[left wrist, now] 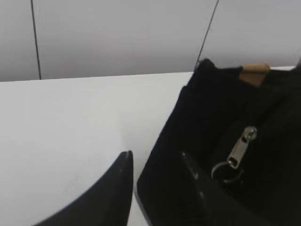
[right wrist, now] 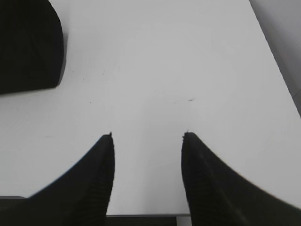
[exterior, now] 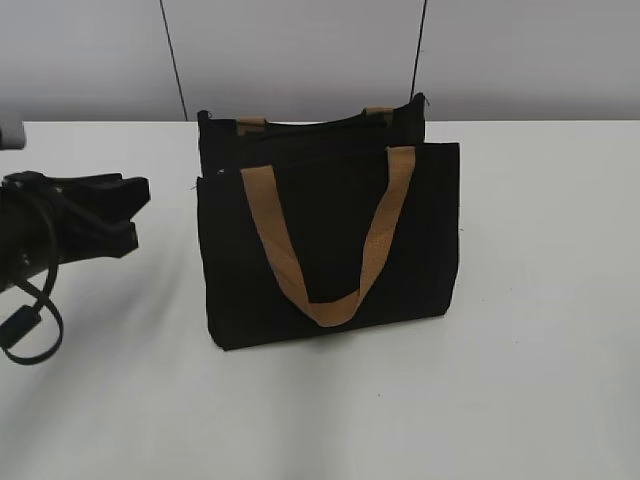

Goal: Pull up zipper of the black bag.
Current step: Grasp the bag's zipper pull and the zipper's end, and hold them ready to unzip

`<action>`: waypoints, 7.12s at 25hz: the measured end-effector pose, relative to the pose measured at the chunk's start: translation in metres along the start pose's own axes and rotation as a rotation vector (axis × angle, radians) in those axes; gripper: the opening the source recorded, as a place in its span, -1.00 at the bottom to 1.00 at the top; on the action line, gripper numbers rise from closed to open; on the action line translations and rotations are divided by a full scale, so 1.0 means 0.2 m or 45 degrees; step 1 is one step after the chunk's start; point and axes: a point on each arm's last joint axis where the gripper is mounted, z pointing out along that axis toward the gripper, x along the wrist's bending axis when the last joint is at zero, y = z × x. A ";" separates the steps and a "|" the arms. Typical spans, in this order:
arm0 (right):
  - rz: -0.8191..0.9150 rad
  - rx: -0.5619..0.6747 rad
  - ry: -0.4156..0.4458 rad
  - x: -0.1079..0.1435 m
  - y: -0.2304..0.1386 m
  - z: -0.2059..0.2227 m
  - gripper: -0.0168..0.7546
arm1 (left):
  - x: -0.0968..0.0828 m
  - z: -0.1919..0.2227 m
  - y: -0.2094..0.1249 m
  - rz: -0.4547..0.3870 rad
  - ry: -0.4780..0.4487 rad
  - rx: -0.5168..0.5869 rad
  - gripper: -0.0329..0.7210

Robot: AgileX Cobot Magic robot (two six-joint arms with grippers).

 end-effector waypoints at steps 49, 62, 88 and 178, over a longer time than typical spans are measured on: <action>0.000 0.000 0.000 0.00 0.00 0.00 -0.01 | -0.07 0.32 -0.15 0.332 -0.257 0.089 -0.93; 0.000 0.000 0.000 0.00 0.00 0.00 -0.01 | -0.08 0.17 0.14 0.394 -0.223 -0.097 -0.93; -0.334 0.133 0.531 0.17 0.30 0.32 -0.01 | -0.09 0.11 0.22 0.323 -0.239 -0.144 -0.93; -0.660 0.194 1.052 1.16 0.85 1.46 -0.77 | -0.05 0.11 0.19 0.158 -0.120 -0.021 -0.94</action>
